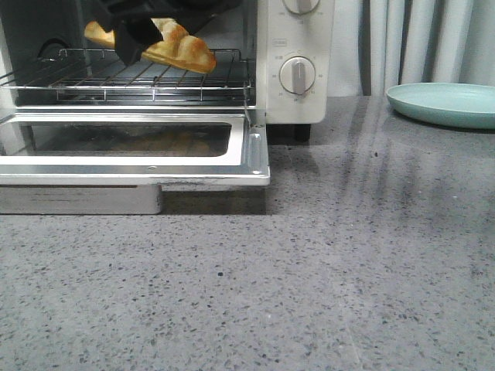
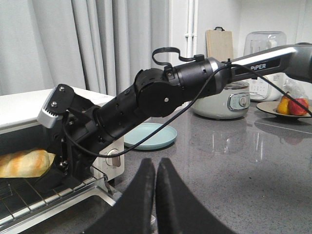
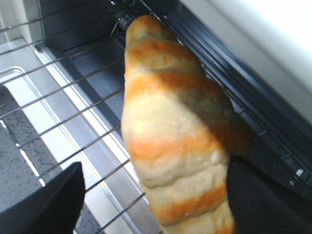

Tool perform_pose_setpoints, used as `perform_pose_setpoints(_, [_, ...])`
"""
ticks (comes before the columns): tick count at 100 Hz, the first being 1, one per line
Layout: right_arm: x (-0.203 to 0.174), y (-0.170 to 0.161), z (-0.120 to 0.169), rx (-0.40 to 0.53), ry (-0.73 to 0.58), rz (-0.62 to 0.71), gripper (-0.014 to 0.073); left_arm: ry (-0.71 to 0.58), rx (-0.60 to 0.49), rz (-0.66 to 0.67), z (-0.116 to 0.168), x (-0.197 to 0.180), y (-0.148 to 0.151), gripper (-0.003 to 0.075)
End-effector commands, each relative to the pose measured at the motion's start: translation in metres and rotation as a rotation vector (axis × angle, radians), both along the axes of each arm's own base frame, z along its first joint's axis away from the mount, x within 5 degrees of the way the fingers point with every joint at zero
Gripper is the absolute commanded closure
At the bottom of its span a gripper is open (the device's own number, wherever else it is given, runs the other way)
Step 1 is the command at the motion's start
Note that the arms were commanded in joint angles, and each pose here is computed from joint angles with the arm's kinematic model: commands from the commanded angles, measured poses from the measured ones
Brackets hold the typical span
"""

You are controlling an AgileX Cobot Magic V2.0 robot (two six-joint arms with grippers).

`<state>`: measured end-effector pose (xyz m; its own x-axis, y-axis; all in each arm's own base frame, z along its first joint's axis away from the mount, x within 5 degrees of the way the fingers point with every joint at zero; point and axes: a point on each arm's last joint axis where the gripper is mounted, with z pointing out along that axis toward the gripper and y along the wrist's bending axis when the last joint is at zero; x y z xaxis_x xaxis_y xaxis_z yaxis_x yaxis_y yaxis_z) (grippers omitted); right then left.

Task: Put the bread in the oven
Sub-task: 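Carry the croissant with the right gripper over the oven rack, then lower the croissant onto the rack and open the right gripper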

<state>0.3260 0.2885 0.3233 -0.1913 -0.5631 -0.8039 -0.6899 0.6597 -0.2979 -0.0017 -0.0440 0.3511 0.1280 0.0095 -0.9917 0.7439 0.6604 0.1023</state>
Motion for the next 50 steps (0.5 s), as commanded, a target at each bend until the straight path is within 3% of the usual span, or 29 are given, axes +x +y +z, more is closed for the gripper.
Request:
perform_pose_setpoints(1, [-0.02,-0.008,0.052,0.119,-0.084,0.019,0.0041,-0.024,-0.068,0.026,0.013,0.0,0.003,0.0742])
perform_pose_setpoints(14, [-0.046,-0.009,0.07,0.126,-0.054,0.045,0.0083,-0.032,-0.051,0.038,0.013,0.001,0.003,0.0742])
perform_pose_setpoints(21, [-0.061,-0.007,0.079,0.125,-0.049,0.07,0.0146,-0.041,-0.042,0.051,0.013,0.002,0.004,0.0742])
perform_pose_setpoints(30, [-0.083,-0.006,0.092,0.148,-0.066,0.115,0.0307,-0.051,-0.042,0.064,0.013,0.003,0.005,0.0742])
perform_pose_setpoints(43, [-0.115,-0.021,0.111,0.185,-0.094,0.161,0.0644,-0.054,-0.047,0.069,0.014,0.003,0.005,0.0742])
perform_pose_setpoints(50, [-0.131,-0.04,0.118,0.208,-0.113,0.168,0.0659,-0.054,-0.046,0.069,0.014,0.003,0.005,0.0742])
